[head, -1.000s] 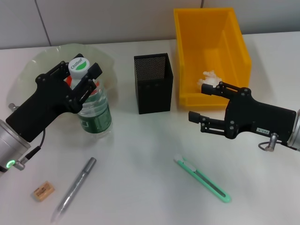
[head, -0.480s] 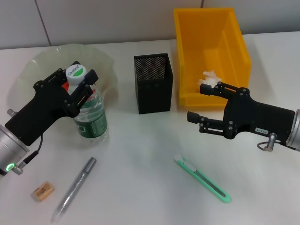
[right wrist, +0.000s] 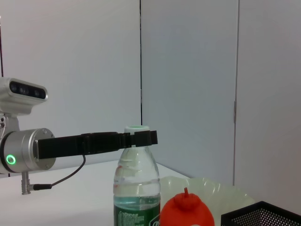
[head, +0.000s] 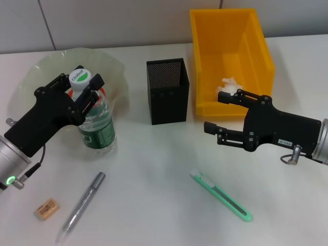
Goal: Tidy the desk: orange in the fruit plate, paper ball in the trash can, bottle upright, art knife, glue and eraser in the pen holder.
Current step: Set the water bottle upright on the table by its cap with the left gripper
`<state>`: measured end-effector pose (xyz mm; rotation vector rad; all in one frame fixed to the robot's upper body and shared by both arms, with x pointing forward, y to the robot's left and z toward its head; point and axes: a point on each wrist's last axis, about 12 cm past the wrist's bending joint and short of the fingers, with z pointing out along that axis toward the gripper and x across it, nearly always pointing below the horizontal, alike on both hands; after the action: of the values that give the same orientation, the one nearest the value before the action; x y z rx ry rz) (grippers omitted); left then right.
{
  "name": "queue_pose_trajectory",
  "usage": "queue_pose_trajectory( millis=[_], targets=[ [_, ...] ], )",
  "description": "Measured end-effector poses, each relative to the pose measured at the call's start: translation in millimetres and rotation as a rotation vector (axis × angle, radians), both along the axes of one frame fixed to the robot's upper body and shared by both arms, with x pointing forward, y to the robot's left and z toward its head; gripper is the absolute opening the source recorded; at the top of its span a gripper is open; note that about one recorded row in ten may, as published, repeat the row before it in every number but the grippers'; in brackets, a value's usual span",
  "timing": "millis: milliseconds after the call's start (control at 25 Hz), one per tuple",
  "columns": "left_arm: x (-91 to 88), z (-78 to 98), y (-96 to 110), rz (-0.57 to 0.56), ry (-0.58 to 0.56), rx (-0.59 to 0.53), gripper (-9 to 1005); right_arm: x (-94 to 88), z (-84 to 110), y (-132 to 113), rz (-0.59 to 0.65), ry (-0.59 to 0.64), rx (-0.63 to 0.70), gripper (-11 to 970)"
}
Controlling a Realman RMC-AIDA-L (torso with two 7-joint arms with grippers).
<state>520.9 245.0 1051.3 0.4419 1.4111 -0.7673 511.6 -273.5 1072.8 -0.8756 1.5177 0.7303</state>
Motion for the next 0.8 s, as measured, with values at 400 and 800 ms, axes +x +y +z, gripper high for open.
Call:
queue_pose_trajectory(
  millis=[400, 800],
  targets=[
    [-0.7, -0.4, 0.0, 0.001, 0.001, -0.002, 505, 0.9, 0.9, 0.9, 0.004, -0.004, 0.000, 785],
    [-0.3, -0.9, -0.2, 0.004, 0.004, -0.001, 510, 0.0, 0.7, 1.4, 0.007, -0.003, 0.003, 784]
  ],
)
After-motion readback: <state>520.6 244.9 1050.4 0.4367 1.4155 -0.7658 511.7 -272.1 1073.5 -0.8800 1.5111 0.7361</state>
